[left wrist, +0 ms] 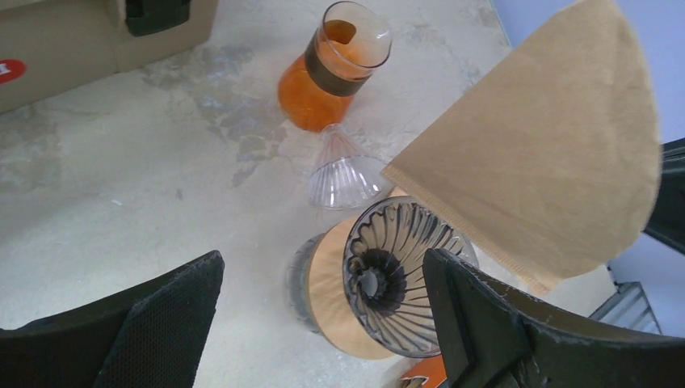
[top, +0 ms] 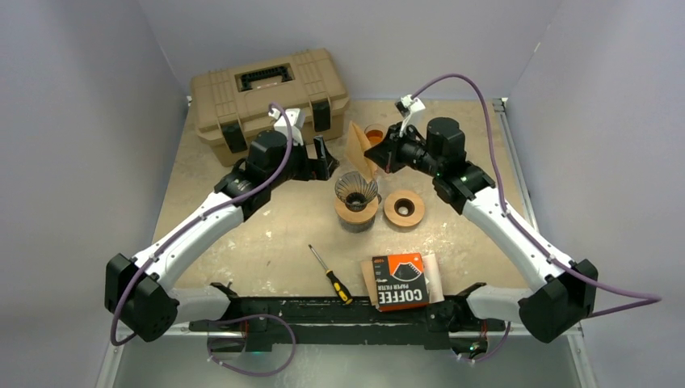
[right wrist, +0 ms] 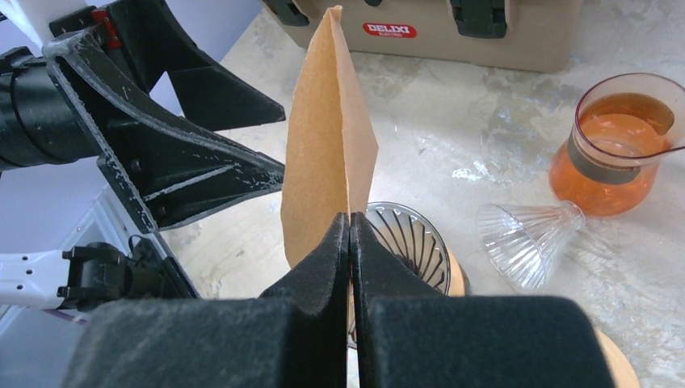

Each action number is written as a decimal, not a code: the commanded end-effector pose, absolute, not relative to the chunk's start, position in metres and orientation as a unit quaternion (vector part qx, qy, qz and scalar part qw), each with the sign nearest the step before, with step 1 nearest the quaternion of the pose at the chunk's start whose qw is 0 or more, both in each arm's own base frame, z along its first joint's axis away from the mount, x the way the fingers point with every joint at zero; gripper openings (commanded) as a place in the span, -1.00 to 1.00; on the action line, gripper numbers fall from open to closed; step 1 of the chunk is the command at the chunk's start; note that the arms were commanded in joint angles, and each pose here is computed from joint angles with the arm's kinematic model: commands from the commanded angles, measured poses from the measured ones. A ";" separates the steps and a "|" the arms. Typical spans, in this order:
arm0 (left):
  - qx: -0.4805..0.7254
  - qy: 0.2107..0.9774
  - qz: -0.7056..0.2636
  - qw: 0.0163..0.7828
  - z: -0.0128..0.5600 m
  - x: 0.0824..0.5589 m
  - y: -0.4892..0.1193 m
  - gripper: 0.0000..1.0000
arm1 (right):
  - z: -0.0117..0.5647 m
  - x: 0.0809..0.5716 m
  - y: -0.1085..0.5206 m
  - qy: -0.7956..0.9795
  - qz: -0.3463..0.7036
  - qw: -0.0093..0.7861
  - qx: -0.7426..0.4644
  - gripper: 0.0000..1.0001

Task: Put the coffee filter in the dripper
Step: Place the coffee filter in the coffee dripper.

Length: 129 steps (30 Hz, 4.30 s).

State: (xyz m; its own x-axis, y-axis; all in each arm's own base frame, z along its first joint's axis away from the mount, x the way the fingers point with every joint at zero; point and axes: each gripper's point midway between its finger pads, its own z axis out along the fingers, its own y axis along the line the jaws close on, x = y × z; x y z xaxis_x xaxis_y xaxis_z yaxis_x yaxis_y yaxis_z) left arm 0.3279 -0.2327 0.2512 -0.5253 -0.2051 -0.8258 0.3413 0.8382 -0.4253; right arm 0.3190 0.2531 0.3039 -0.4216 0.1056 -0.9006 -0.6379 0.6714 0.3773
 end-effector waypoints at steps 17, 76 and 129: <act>0.048 0.796 -0.341 0.498 0.294 0.335 -0.280 0.73 | 0.281 0.310 0.243 0.834 0.318 0.419 -0.165 -1.00; 0.101 0.846 -0.250 0.460 0.266 0.326 -0.289 0.41 | 0.241 0.314 0.263 0.860 0.322 0.371 -0.142 -1.00; 0.116 0.858 -0.242 0.439 0.242 0.324 -0.309 -1.00 | 0.231 0.336 0.243 0.871 0.258 0.404 -0.106 -0.42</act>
State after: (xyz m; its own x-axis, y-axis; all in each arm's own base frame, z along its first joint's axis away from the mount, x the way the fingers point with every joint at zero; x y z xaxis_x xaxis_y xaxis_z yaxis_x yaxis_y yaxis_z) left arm 0.3203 -0.3031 0.2217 -0.6224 -0.0138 -0.7826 0.3793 0.8693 -0.3170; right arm 0.3334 0.2428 0.2172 -0.6806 0.0253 -0.7322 -0.3654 0.8545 0.3692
